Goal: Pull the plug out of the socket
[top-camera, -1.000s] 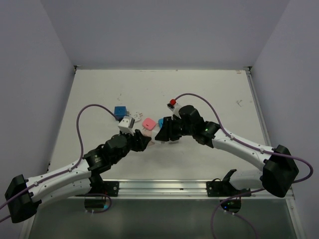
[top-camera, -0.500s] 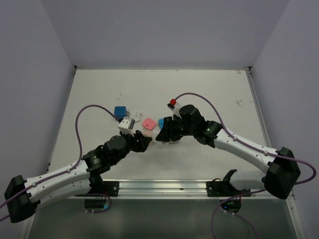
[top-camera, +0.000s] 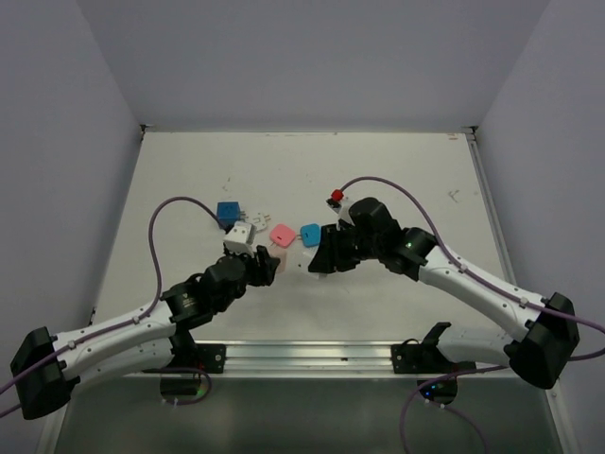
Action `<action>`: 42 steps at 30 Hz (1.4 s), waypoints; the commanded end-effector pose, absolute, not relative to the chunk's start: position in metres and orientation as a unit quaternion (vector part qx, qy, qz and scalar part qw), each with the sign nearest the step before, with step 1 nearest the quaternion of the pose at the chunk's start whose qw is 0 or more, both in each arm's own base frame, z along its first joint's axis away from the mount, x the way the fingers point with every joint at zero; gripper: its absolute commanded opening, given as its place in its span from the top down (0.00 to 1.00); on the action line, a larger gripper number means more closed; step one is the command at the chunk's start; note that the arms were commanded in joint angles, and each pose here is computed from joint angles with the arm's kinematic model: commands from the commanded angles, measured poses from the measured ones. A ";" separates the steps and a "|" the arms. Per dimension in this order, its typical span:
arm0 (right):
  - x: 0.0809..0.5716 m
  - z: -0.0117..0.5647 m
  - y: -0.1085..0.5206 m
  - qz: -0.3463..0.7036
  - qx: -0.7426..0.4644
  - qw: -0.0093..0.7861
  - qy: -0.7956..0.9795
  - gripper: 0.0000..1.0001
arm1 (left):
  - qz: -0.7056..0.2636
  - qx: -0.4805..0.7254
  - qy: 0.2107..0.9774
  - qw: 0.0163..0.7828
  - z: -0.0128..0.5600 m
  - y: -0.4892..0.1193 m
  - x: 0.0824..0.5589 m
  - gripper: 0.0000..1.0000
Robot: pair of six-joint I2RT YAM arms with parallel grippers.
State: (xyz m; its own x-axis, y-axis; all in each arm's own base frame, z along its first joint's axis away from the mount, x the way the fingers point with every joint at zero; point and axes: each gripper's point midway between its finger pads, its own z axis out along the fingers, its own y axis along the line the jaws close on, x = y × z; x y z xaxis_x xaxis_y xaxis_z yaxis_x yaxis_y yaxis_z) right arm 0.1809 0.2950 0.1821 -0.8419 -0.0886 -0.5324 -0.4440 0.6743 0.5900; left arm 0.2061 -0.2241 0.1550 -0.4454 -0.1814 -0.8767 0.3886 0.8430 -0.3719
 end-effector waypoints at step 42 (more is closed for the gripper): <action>0.281 0.068 0.176 0.340 0.108 0.317 0.879 0.33 | -0.109 -0.036 0.865 0.488 0.123 -0.150 0.226 1.00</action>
State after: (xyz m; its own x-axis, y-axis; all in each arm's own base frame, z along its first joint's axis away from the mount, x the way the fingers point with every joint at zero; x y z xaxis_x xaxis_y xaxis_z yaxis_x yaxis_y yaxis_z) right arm 0.2703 0.1774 0.0451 -0.8161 0.4043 -0.4129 0.0305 0.7437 0.6678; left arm 0.2141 -0.1503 0.1069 -0.5307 -0.1010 -0.8415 0.1001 0.9785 -0.1805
